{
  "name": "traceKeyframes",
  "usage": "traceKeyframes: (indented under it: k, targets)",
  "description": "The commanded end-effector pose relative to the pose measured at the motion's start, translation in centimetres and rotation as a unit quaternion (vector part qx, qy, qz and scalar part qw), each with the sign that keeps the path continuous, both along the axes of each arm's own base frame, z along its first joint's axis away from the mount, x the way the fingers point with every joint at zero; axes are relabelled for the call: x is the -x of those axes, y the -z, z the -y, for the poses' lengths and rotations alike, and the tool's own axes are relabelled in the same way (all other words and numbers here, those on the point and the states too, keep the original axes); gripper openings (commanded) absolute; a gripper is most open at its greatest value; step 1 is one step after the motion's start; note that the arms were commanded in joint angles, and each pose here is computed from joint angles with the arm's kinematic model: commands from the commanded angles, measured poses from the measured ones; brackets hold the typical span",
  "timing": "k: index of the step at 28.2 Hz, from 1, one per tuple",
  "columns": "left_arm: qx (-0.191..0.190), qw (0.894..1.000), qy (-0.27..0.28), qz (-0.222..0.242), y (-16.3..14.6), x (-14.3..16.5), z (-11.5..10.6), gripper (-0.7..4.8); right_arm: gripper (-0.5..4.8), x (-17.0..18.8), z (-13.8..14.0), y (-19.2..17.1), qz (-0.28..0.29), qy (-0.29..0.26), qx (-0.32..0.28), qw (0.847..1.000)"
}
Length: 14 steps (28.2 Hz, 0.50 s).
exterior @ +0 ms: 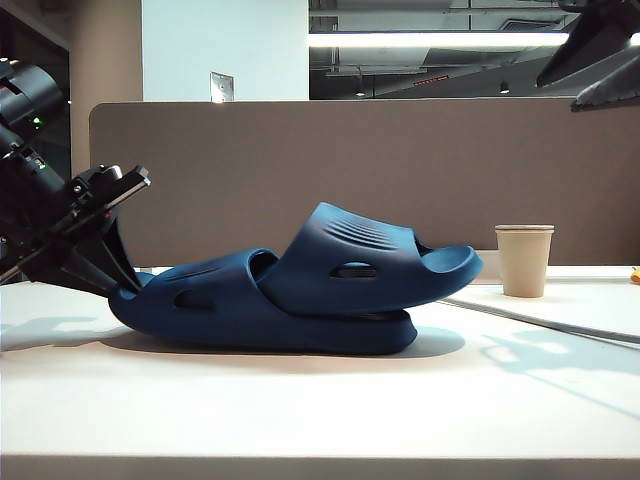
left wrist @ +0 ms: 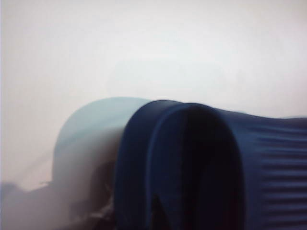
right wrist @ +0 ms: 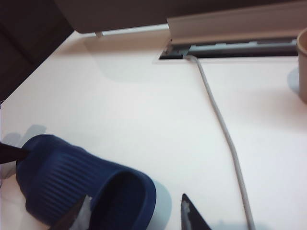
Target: Interlock the pair of blue slippers on the table with their fronts facing up.
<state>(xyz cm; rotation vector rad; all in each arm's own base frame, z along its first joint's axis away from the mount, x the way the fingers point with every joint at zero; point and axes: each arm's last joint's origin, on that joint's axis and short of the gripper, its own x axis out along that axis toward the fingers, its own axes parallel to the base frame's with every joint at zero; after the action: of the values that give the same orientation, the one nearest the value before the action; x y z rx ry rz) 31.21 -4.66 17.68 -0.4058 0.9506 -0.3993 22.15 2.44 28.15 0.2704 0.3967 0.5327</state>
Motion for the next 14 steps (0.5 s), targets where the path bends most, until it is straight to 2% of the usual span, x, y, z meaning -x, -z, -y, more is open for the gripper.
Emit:
traceKeyframes:
  k: [1, 4, 7, 10, 14]
  targets:
    - [-0.015, 1.0, -0.005, 0.011, -0.19, -0.1, -0.12, 0.67, 2.37, 0.15, -0.1, -0.09, -0.002, -0.013, -0.003, 1.0]
    - [-0.016, 1.0, -0.004, 0.006, -0.13, -0.02, -0.13, 0.69, 2.37, 0.21, -0.14, -0.05, -0.006, -0.021, -0.006, 1.0]
    - [-0.021, 1.0, -0.008, 0.004, -0.1, 0.0, -0.16, 1.26, 2.37, 0.23, -0.17, -0.07, -0.005, -0.029, -0.009, 1.0]
    - [-0.025, 1.0, -0.009, 0.004, -0.08, 0.0, -0.18, 1.34, 2.37, 0.23, -0.18, -0.08, -0.005, -0.029, -0.009, 1.0]
    - [-0.032, 0.999, -0.006, 0.008, -0.09, 0.0, -0.2, 1.91, 2.37, 0.31, -0.22, -0.14, -0.004, -0.038, -0.012, 0.999]
